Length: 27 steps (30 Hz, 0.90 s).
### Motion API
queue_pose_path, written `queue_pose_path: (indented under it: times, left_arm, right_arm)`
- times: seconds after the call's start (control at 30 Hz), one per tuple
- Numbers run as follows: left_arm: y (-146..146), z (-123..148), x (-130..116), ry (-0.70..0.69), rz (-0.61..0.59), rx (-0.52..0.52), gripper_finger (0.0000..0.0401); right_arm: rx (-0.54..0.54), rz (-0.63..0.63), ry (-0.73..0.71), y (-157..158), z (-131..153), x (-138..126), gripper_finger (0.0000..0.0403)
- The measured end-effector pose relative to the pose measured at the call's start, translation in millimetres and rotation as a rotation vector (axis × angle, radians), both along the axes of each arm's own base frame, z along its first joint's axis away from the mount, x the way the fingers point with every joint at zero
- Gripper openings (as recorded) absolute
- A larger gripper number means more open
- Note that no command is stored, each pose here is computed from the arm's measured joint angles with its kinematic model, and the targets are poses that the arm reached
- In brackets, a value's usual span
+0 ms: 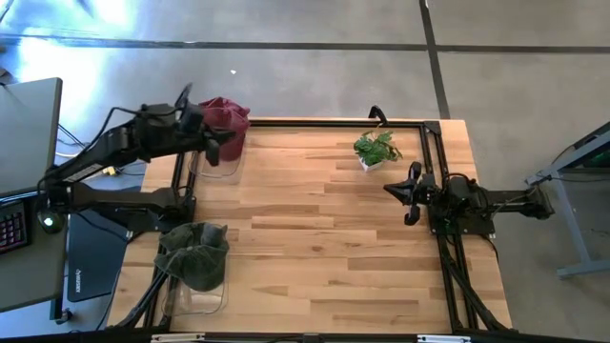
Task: Pick & Place hat
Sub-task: Return to Home Position
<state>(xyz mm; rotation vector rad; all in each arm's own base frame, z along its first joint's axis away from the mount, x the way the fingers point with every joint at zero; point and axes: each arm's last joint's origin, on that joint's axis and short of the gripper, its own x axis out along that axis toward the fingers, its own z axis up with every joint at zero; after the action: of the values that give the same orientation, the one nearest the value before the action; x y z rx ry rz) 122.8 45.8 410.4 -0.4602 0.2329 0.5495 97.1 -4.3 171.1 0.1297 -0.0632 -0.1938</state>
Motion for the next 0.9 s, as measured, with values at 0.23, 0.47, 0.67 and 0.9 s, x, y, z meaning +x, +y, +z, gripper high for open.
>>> queue_pose_path:
  times: [0.23,0.47,0.67,0.9]
  left_arm:
    - [-9,-16,-31,-0.016,-0.004,0.124,0.001]
    - [-16,-70,-52,-0.121,-0.002,0.196,0.001]
    - [-16,-112,-39,-0.276,-0.14,0.277,0.001]
    - [-14,-147,-20,-0.282,-0.263,0.144,0.001]
  right_arm:
    - [-0.001,0.0,-0.005,0,0,0,0.0]
    - [-0.001,-0.001,-0.011,0,1,0,0.0]
    - [-0.001,-0.001,-0.013,0,1,0,0.0001]
    - [-0.001,-0.001,-0.013,0,1,0,0.0001]
